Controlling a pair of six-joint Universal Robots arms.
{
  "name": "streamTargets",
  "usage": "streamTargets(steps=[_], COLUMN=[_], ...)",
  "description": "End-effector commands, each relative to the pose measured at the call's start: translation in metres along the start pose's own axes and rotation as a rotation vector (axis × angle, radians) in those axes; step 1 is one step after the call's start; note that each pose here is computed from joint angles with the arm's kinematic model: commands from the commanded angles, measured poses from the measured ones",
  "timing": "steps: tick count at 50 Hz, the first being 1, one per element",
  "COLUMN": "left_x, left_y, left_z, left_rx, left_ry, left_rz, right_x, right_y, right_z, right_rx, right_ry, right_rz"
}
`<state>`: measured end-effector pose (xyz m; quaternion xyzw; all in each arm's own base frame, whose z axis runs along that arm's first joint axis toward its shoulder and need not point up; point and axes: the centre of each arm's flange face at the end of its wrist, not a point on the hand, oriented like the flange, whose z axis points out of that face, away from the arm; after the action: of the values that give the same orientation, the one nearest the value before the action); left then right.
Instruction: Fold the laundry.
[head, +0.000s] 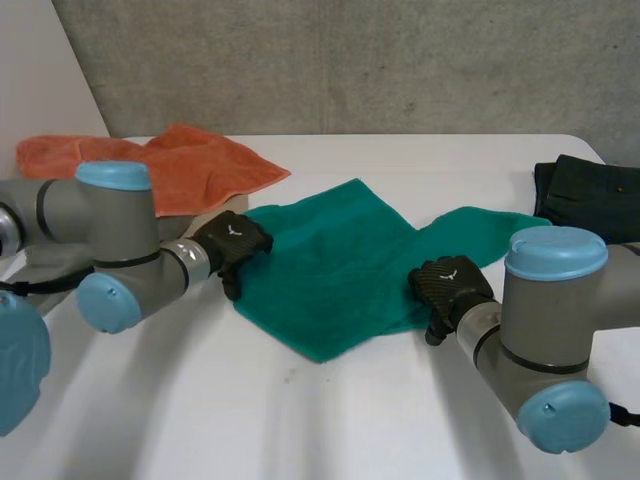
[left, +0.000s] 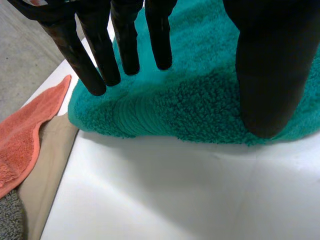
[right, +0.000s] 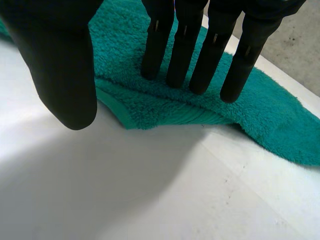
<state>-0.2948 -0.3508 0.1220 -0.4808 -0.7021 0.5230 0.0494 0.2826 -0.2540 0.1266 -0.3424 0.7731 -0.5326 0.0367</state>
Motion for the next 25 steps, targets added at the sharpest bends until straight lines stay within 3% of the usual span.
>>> streamTargets(steps=[1,14,21,25], left_x=[0.003,0.002,-0.005,-0.008], left_y=[0.003,-0.011,-0.047,-0.068], left_z=[0.009,-0.003,-0.058,-0.105], left_rx=[-0.015,-0.025,-0.009,0.003], left_ry=[-0.011,-0.057,-0.096,-0.139], left_rz=[0.007,0.012,-0.026,-0.058], right_x=[-0.002,0.011,0.041,0.069], right_y=[0.003,0.002,-0.013,-0.052], right_z=[0.013,0.039,0.033,-0.002], right_rx=[0.034,0.106,0.11,0.104], right_ry=[0.011,0.08,0.141,0.163], right_rz=[-0.034,-0.064,-0.003,-0.026])
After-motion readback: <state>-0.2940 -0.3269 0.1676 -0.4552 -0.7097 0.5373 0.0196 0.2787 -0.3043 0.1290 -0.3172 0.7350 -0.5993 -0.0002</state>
